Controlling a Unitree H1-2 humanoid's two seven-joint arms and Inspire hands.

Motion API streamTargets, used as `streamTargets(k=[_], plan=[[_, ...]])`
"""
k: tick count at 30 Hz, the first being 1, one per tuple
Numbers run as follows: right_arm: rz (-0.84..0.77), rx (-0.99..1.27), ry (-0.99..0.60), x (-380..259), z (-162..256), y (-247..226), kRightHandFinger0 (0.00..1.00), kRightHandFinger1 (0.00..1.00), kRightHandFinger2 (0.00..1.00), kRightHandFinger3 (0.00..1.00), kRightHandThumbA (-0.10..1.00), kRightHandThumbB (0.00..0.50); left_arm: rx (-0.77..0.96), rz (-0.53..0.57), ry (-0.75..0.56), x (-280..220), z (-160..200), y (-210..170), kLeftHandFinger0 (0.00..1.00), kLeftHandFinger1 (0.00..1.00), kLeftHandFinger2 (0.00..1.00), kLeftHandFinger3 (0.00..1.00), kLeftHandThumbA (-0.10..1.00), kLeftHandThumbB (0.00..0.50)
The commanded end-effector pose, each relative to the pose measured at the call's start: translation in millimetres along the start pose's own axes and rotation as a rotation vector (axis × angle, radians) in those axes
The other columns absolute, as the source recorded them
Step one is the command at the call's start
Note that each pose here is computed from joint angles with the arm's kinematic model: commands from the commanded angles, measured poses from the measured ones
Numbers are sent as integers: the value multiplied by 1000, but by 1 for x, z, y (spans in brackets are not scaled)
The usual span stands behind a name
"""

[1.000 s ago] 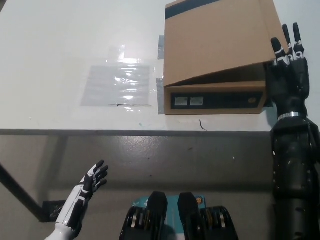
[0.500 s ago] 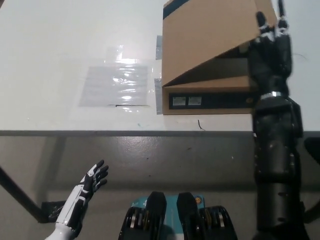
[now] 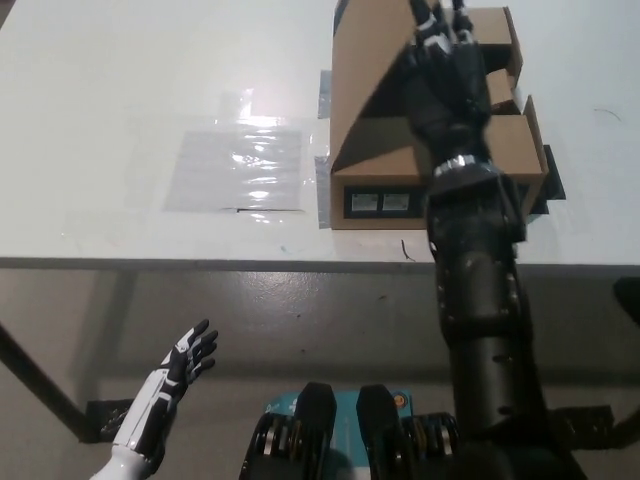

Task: A small storage box is placed at the center of the table and the robot uses its right hand to slide under its lid and push it upwards to open it

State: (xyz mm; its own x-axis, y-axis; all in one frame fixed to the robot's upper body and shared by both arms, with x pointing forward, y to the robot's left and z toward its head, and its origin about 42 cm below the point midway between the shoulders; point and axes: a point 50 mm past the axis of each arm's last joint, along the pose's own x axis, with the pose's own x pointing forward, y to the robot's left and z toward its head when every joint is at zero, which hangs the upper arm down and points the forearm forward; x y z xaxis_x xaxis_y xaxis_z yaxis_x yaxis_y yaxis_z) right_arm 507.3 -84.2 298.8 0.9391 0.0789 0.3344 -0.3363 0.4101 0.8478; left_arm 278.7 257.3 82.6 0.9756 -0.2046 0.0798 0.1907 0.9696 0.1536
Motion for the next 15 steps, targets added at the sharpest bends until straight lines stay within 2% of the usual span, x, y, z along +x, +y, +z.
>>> streamTargets(k=[1,8,12,15], plan=[[111,-24,10,19,-15,51,1000,1000,1000,1000,1000,305,25,-22,-72,9,16,1,1000,1000,1000,1000,1000,334],[188,-203,79,23,-44,77,1000,1000,1000,1000,1000,280,41,-32,-81,13,20,1,1000,1000,1000,1000,1000,340],[193,-263,150,20,-65,75,1000,1000,1000,1000,1000,292,39,-33,-82,13,20,1,1000,1000,1000,1000,1000,347],[200,-334,210,15,-85,69,1000,1000,1000,1000,1000,277,45,-41,-88,15,21,1,1000,1000,1000,1000,1000,341]])
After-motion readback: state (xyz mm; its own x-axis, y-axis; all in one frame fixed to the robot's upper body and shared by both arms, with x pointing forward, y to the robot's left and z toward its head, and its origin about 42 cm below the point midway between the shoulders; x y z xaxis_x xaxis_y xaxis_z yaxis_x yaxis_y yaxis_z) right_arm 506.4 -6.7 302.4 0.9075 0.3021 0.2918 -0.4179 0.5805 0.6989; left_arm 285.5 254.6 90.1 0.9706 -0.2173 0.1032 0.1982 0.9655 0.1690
